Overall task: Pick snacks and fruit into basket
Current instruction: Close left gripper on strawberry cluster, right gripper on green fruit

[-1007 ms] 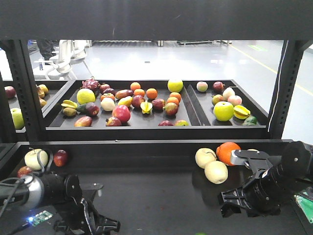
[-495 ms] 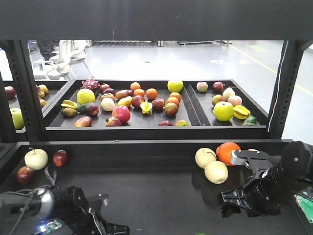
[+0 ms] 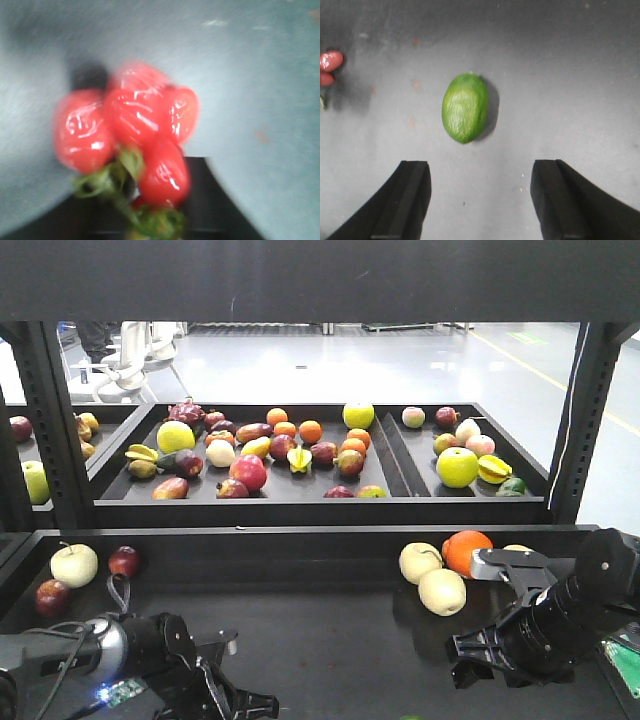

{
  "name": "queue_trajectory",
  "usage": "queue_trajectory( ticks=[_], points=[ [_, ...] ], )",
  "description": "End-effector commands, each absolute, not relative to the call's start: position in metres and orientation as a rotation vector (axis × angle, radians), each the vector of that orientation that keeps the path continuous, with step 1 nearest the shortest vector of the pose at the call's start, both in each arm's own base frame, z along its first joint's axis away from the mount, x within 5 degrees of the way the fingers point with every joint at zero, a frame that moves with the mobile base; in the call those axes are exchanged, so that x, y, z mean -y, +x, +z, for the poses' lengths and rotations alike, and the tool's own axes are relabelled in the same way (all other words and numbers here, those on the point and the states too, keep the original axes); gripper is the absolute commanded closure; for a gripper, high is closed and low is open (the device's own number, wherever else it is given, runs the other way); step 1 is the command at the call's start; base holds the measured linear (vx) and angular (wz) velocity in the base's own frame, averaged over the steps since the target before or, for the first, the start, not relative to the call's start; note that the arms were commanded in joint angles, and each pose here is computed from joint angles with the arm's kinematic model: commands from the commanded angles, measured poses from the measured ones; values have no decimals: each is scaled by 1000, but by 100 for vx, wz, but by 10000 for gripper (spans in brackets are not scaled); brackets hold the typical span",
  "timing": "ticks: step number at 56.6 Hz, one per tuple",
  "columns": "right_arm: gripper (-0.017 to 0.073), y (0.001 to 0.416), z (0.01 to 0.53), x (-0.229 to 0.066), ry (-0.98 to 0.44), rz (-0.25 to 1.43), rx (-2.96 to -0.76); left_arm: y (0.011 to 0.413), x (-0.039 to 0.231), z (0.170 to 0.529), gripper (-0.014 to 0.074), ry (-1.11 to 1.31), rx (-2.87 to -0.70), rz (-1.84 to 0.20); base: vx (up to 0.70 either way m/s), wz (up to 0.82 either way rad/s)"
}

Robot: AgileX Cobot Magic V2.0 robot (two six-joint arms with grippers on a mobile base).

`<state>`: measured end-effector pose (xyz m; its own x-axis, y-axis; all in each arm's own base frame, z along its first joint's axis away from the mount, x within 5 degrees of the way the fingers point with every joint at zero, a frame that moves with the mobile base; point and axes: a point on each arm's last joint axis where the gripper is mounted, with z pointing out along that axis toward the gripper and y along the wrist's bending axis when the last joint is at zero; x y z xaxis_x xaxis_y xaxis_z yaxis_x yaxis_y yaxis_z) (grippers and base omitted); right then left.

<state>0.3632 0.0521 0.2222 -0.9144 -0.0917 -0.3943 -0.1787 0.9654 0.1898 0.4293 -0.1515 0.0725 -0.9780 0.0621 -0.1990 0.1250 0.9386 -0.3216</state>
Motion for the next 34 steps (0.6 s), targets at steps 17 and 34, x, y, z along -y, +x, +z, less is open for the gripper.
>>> queue_trajectory(
  ticks=[17,34],
  points=[
    [69,387,218,-120,-440,290,-2623,439,115,188,598,169,-2680,-362,0,0],
    [38,425,185,-135,-310,226,-2884,430,110,234,597,225,-2584,-306,0,0]
  ],
)
